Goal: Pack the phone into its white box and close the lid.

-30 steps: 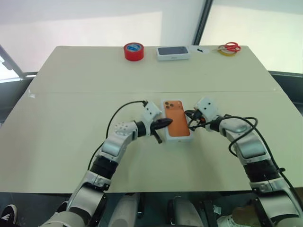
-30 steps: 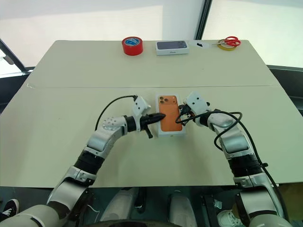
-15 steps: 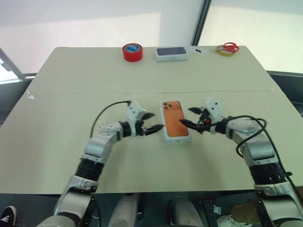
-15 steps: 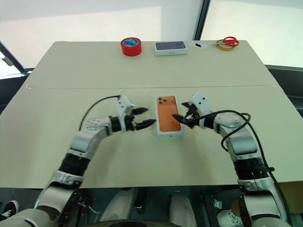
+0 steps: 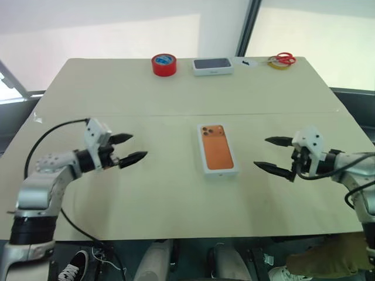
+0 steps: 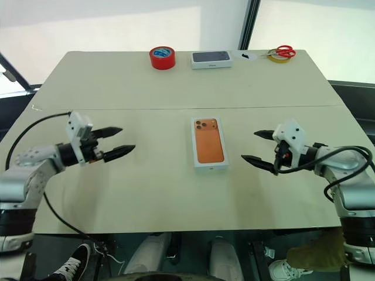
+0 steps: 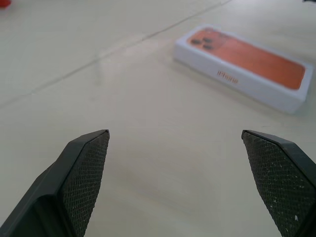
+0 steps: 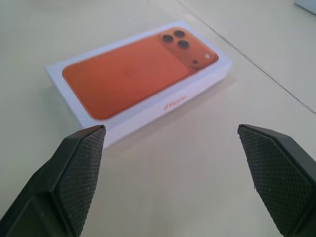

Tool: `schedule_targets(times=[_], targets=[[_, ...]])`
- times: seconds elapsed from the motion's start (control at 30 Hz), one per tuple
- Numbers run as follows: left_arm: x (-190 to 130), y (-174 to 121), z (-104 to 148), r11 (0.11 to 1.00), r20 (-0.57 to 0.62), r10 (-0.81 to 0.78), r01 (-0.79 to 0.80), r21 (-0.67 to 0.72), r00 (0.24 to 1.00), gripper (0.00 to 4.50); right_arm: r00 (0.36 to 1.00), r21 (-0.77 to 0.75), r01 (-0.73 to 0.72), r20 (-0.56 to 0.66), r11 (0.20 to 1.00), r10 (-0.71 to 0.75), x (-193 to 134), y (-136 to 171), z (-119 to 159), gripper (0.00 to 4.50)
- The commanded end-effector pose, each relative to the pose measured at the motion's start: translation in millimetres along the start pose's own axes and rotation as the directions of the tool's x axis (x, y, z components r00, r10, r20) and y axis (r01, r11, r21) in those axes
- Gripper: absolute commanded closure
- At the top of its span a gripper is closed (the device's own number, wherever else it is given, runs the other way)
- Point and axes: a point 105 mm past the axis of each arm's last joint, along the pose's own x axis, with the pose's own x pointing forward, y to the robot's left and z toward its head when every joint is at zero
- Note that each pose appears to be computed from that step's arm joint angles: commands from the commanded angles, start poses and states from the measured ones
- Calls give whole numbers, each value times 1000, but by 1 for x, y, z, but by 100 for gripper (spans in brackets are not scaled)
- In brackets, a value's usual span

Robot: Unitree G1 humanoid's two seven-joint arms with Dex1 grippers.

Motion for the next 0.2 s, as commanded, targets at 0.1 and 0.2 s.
schedule_targets(times=[0.1,0.2], targets=[[-23,17,1,996,8,88,-88,15,996,0,998,-46,62,-5,997,-63,-15,-13,1,1],[-29,29,0,989,3,142,-142,42,990,0,997,-46,71,-5,996,-71,-15,-14,-1,1]])
